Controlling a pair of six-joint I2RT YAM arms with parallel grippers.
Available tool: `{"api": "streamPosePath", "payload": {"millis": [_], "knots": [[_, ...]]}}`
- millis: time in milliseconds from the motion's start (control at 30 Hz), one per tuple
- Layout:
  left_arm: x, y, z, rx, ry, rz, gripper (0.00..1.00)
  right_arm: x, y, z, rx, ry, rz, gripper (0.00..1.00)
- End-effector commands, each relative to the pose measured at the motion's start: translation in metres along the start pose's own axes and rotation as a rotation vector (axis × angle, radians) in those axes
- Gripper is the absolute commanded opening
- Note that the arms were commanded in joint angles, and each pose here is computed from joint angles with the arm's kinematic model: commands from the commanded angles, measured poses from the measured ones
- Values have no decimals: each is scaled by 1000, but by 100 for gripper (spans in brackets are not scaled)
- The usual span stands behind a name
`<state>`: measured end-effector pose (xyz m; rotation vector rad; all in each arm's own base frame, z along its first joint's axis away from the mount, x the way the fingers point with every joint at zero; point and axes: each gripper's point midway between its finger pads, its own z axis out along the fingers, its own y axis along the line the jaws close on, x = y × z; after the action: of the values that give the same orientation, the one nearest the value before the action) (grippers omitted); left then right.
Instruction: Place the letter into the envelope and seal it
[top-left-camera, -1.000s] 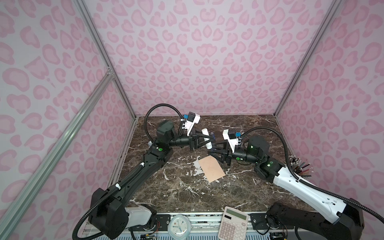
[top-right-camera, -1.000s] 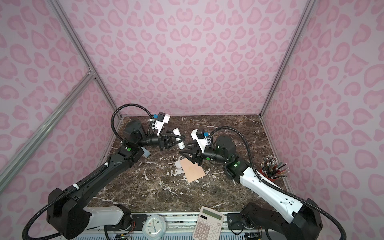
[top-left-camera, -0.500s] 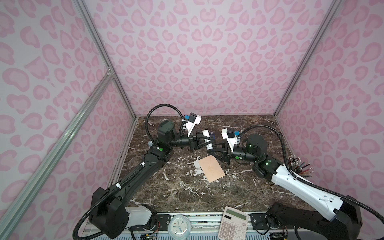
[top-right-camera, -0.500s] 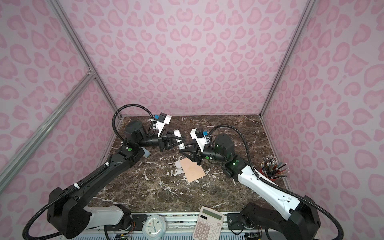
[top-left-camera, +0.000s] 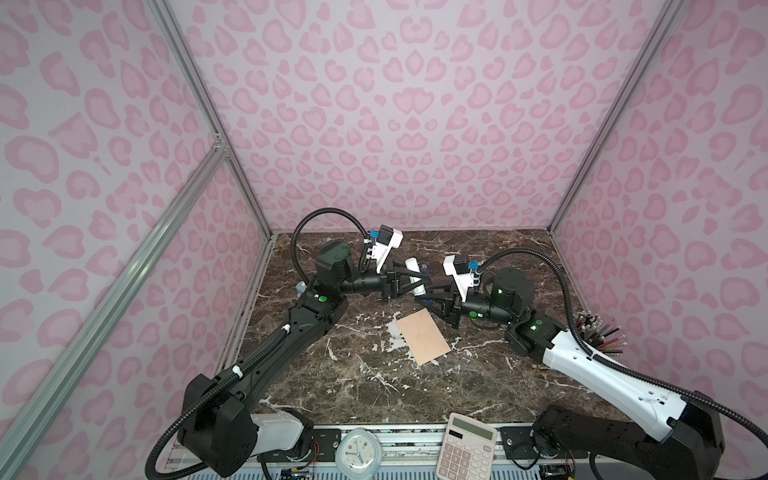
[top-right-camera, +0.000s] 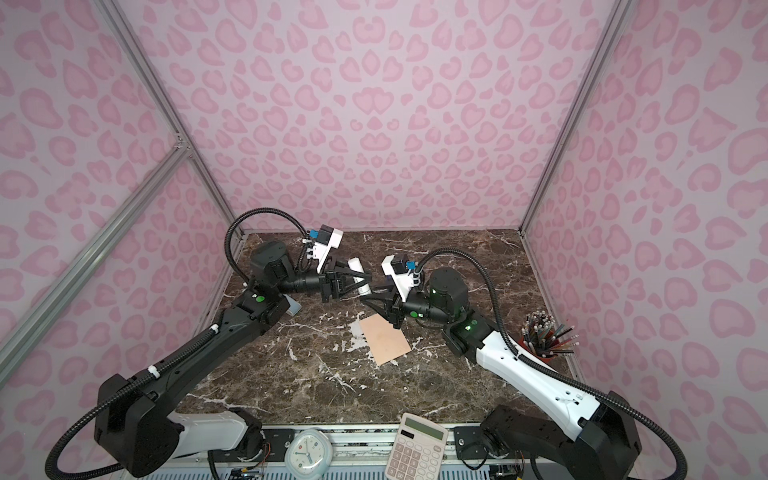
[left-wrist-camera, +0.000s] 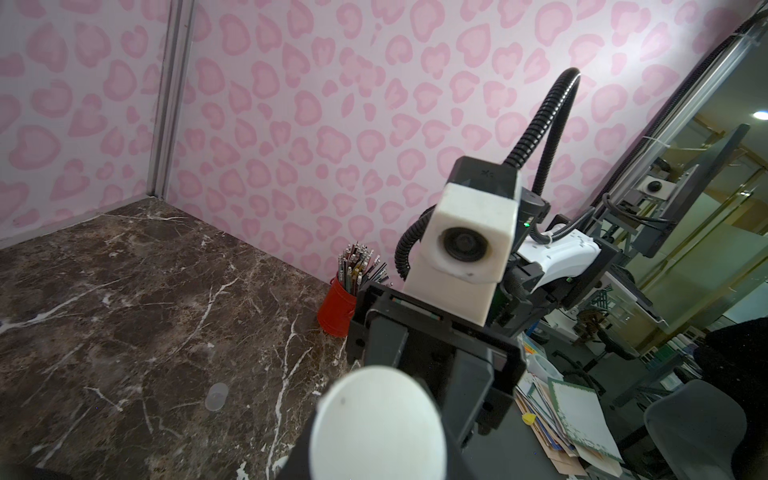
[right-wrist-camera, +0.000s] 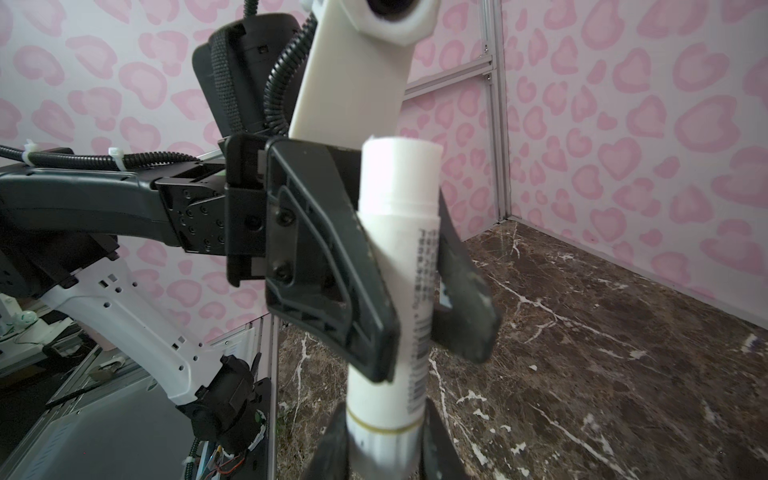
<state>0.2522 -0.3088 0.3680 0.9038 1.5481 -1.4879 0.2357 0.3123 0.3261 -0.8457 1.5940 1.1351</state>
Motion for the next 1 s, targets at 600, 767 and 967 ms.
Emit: {"api": "streamPosePath", "payload": {"millis": [600,767,967], "knots": [[-13,71,-18,-573,-162,158,4,-25,-26,-1,541,-185,-57,16],[-15,74,-15,-594,-196,138,4,-27,-22,1,607,-221,-88,16],[-14,76,-10,-596,-213,111,4,-25,-11,12,609,-215,-126,16]]}}
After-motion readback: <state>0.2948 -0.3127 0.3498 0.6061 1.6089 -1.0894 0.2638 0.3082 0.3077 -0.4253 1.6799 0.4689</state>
